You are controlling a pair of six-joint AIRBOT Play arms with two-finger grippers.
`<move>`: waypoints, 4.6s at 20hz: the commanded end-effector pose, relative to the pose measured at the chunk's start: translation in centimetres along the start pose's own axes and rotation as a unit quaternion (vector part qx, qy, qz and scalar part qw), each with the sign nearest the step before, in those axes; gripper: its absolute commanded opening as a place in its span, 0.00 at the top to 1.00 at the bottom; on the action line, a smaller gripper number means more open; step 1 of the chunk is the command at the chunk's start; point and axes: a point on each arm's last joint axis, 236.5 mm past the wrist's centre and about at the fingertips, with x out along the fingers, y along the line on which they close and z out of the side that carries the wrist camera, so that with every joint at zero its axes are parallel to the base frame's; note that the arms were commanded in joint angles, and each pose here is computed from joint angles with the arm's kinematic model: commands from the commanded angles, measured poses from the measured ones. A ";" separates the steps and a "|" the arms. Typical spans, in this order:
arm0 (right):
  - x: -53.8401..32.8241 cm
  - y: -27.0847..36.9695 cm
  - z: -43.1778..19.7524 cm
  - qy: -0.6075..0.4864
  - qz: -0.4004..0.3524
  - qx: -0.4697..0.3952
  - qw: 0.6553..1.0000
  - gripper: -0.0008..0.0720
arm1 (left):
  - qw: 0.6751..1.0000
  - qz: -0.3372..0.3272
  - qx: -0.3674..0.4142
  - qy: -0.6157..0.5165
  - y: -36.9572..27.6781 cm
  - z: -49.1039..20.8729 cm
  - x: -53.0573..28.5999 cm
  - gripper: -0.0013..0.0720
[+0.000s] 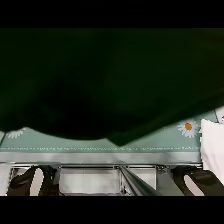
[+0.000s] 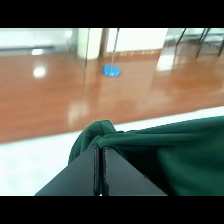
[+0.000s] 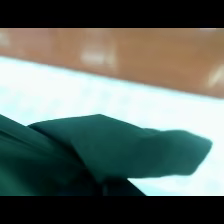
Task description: Fold the shirts.
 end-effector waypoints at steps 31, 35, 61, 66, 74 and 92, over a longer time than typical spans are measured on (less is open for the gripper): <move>24.4 -16.2 -22.4 0.257 -0.029 0.313 0.914 0.43 | 0.853 0.053 -0.438 0.279 19.9 -31.6 12.1 0.29; 23.7 -13.0 -31.6 0.313 -0.017 0.334 0.889 0.43 | 0.778 0.006 -0.500 0.380 12.6 -40.3 10.9 0.29; 26.5 -9.7 -34.4 0.338 0.014 0.344 0.876 0.43 | 0.798 -0.123 -0.402 0.433 3.9 -40.2 23.6 0.96; 30.5 -5.4 -36.2 0.363 0.085 0.374 0.849 0.44 | 0.796 -0.124 -0.404 0.433 4.2 -40.0 23.4 0.96; 35.9 -3.6 -34.2 0.369 0.119 0.375 0.842 0.44 | 0.794 -0.127 -0.404 0.436 4.0 -40.0 23.2 0.96; 28.7 -9.3 -5.4 0.152 0.036 0.137 0.978 0.95 | 0.920 -0.170 -0.342 0.089 10.0 -9.2 22.2 0.96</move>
